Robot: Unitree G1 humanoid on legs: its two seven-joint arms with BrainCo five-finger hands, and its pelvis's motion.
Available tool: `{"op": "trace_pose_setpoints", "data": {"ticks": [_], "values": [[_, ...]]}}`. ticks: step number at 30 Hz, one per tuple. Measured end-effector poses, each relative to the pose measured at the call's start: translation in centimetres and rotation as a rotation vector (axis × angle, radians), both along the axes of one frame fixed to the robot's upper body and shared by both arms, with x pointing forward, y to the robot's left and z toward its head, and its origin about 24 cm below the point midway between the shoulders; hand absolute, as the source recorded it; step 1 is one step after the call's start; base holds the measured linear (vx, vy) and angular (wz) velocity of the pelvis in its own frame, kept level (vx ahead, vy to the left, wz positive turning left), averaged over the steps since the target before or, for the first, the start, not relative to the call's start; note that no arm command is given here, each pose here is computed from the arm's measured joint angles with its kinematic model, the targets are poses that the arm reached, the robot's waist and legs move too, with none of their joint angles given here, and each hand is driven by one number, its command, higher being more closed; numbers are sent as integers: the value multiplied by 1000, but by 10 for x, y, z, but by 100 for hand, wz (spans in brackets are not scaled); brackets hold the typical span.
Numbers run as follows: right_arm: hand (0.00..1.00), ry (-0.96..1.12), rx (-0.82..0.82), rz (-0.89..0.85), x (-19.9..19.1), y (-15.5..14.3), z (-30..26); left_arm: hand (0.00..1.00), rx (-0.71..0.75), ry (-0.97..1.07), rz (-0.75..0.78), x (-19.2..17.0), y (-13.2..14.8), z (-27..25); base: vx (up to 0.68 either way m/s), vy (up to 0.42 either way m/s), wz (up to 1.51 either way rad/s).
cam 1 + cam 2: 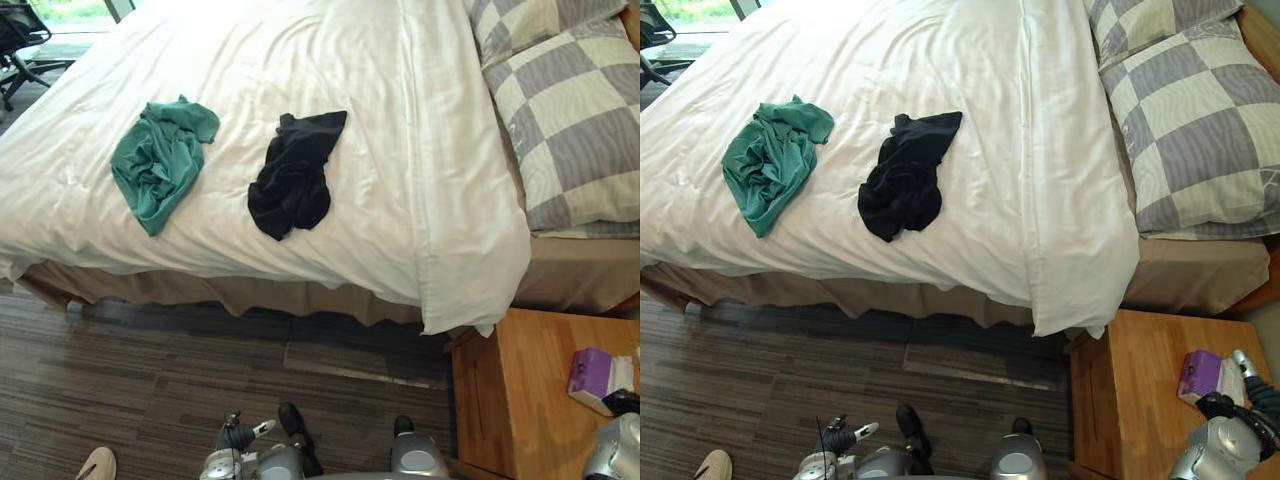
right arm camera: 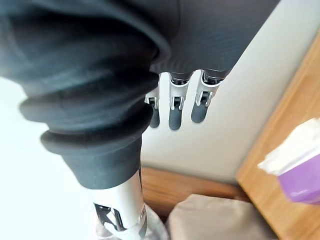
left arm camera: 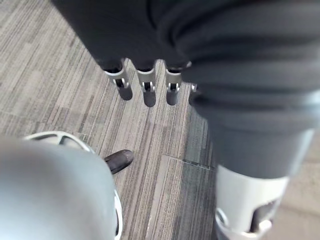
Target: Tidy the bed and pick cloth on bed and put in laundry
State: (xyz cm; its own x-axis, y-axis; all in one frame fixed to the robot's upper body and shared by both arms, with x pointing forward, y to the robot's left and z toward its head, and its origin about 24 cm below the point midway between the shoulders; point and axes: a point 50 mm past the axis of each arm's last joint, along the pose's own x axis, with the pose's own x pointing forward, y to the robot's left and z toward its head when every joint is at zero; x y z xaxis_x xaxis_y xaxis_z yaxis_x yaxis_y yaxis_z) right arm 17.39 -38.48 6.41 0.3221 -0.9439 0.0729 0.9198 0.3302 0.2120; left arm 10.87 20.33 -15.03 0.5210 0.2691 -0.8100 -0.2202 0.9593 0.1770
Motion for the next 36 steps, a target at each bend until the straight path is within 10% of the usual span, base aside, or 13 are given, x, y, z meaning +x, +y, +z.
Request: {"op": "trace_pose_setpoints", "data": {"ticks": [9,20,36], "values": [[100,-645,-214,508,124,52,175,0,8,-24,-69,6,-3,2,-39,18,14],[100,-847,-450,690,151,111,319,0,-29,-220,-232,72,-32,25,-4,18,18],[100,-895,-257,693,154,84,243,0,-223,-423,-176,116,-88,55,15,54,-2]]}}
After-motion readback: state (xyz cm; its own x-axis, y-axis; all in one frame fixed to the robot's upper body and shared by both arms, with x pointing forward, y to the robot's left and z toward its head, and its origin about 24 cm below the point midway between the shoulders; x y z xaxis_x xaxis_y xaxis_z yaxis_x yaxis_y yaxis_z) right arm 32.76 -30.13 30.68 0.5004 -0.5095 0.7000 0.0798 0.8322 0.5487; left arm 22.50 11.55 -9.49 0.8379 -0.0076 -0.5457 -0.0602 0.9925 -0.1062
